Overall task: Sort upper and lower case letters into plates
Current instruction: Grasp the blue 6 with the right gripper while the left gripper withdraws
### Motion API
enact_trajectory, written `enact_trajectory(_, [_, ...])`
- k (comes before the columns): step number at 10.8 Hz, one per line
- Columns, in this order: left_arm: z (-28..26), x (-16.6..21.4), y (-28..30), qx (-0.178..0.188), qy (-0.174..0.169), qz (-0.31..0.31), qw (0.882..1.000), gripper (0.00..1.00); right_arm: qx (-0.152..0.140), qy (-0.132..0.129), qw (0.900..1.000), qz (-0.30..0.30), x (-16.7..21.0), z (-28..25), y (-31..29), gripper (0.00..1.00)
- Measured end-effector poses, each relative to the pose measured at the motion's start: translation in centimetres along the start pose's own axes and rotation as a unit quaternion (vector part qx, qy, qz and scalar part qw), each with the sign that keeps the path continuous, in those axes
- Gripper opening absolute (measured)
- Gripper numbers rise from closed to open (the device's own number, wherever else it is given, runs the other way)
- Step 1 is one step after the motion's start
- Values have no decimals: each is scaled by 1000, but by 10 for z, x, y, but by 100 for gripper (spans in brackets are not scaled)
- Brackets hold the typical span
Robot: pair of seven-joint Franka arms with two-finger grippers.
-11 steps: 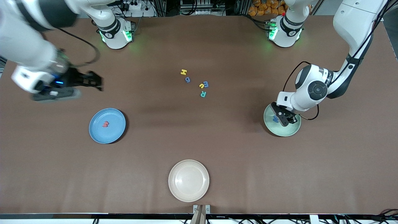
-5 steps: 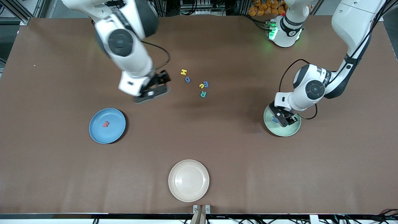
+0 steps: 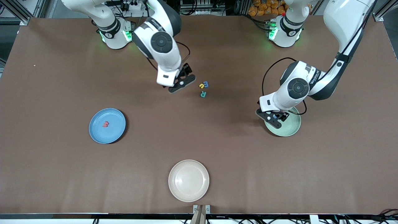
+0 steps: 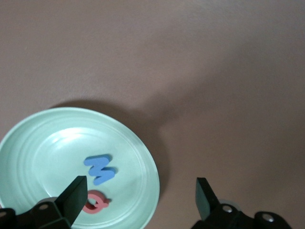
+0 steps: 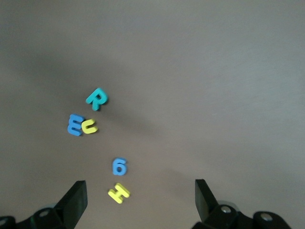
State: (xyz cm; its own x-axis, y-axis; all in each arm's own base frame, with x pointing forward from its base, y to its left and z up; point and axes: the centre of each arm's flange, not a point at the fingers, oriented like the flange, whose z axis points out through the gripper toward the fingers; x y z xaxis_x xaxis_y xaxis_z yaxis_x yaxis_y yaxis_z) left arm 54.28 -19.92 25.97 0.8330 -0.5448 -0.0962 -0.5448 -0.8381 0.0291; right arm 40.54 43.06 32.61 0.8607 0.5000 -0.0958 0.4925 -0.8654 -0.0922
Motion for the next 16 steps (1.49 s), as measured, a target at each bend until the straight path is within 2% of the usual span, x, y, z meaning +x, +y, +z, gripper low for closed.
enact_trajectory(3, [14,-2,-3,-8,-14,-92,996,100,8,8,1000,-9,-25,56,-48,92])
enact_trajectory(4, [17,-3,-3,-8,-23,-128,991,100,8,8,1000,-11,-33,70,-58,79])
enact_trajectory(5, [19,-3,2,-7,-28,-157,987,100,8,9,1000,-11,-41,84,-64,73])
enact_trajectory(8, [17,2,19,-4,-30,-179,983,100,-26,15,1000,-1,-56,121,-65,70])
enact_trajectory(13, [16,4,15,-3,-29,-200,979,100,-28,18,999,3,-56,143,-65,65])
enact_trajectory(14, [15,7,21,-2,-30,-209,977,100,-29,19,999,4,-56,143,-65,61])
enact_trajectory(16, [11,16,50,2,-32,-230,973,100,-31,18,999,2,-56,145,-64,61])
